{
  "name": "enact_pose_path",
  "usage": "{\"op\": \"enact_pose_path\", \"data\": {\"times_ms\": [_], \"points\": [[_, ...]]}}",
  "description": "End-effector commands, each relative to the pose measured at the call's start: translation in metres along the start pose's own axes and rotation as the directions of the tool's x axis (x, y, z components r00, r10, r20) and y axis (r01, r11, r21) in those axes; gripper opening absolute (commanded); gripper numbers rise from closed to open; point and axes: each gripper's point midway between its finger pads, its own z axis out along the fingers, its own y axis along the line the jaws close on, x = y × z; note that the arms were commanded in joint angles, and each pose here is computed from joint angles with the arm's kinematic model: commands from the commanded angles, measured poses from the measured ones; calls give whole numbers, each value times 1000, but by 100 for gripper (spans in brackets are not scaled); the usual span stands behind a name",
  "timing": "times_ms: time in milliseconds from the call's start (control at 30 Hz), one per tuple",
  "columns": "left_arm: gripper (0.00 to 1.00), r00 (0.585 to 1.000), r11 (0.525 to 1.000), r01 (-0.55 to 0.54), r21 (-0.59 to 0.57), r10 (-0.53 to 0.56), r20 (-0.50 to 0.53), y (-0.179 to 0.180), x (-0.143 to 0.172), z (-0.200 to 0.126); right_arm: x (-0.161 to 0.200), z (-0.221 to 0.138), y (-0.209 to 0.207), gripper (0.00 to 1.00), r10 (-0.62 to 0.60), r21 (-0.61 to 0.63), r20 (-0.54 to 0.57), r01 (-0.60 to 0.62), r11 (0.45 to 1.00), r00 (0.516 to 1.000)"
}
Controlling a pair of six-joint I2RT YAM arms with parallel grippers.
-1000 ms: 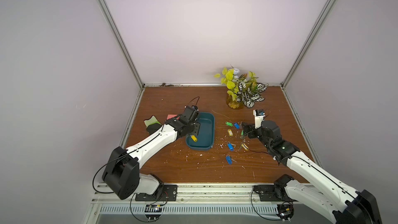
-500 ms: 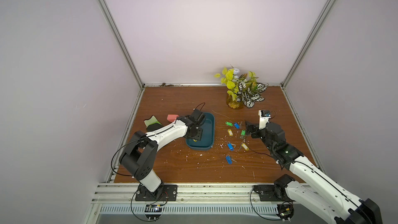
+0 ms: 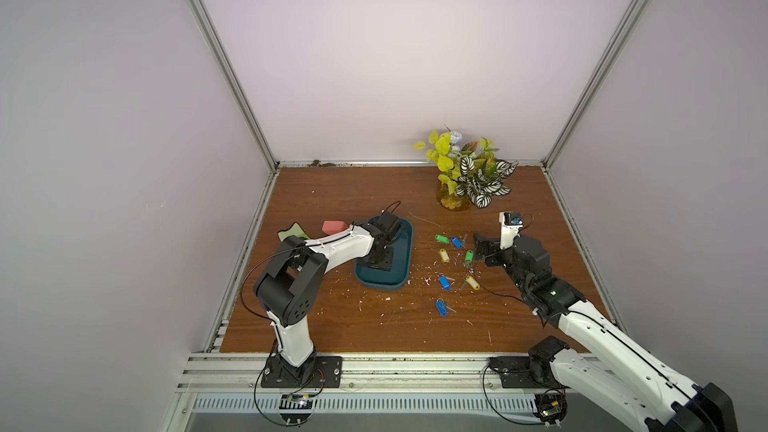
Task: Take the keys out of the storage box
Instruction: Move the key to the storage box.
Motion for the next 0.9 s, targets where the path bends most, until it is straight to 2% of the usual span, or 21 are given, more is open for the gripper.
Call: {"op": "enact_pose_path", "data": {"times_ms": [0,200,400,533,867], "points": [[58,999,999,-40,-31,40,-11,-3,-3,10,-4,1,-6,99,2,30,19,-3,1000,1000],[58,998,998,-57,18,57,37,-21,-27,5,-3,0,-8,99,0,37,15,-1,999,1000],[59,991,997,-53,55,46,128,-25,-47,-28,0,0,-8,99,7,35,9,-7,999,1000],[62,985,999,-34,38,27,173,-18,-55,-46,0,1,-7,99,10,31,5,-10,999,1000],[60,993,1000,-28,-3,28,112,12,-55,-24,-1,-3,-10,99,20,38,11,-20,999,1000]]}}
